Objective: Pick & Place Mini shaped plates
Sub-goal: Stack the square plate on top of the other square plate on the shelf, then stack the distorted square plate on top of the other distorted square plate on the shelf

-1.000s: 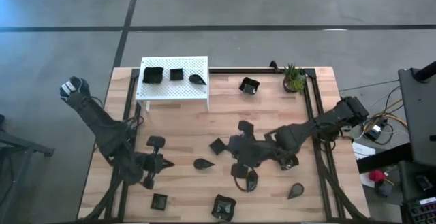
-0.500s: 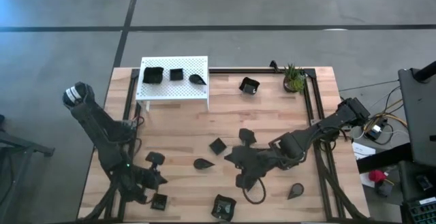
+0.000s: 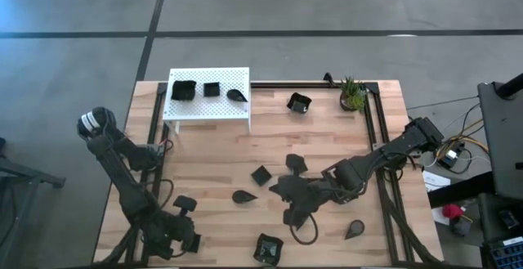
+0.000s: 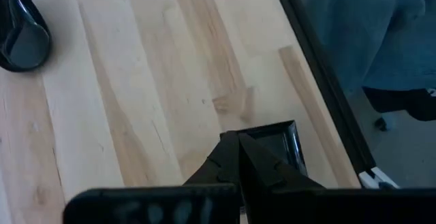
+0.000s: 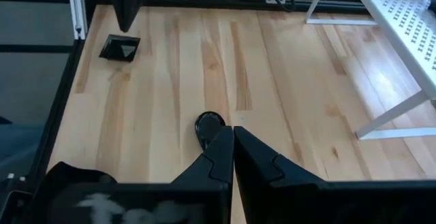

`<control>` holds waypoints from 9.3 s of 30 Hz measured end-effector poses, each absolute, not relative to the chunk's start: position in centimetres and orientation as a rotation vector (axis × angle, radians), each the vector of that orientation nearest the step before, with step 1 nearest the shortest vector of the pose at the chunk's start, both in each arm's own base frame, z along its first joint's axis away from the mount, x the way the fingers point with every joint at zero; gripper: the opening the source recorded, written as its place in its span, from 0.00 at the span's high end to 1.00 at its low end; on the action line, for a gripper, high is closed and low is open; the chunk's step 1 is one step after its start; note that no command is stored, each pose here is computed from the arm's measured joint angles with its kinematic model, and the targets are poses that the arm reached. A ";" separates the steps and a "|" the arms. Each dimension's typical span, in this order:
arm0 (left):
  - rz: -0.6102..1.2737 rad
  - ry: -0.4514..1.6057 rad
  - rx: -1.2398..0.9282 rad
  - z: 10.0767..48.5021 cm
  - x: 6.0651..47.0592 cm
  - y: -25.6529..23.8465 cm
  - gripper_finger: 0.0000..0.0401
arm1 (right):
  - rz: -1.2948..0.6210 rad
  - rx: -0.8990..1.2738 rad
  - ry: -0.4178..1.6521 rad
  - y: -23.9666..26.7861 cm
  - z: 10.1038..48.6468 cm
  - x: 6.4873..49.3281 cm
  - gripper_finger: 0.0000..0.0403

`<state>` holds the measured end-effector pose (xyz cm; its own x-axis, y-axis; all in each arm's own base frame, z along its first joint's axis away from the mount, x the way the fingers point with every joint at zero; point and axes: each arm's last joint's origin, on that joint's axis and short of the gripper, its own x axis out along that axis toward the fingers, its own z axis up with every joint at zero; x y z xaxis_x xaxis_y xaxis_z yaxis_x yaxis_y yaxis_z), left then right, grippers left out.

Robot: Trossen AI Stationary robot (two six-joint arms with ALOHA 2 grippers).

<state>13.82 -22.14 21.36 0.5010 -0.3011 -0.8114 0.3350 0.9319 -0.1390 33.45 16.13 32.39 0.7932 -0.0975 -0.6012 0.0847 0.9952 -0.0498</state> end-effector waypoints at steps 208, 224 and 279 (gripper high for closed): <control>1.300 0.421 -0.542 31.0 20.2 12.7 1.00 | -0.083 -0.112 0.605 16.2 32.7 33.7 0.98; 1.317 0.421 -0.523 31.0 20.2 12.8 0.85 | -0.082 -0.112 0.604 16.2 32.7 33.7 0.98; 0.212 0.658 0.343 28.6 20.5 -15.2 1.00 | -0.065 -0.030 0.802 16.5 26.2 32.0 0.98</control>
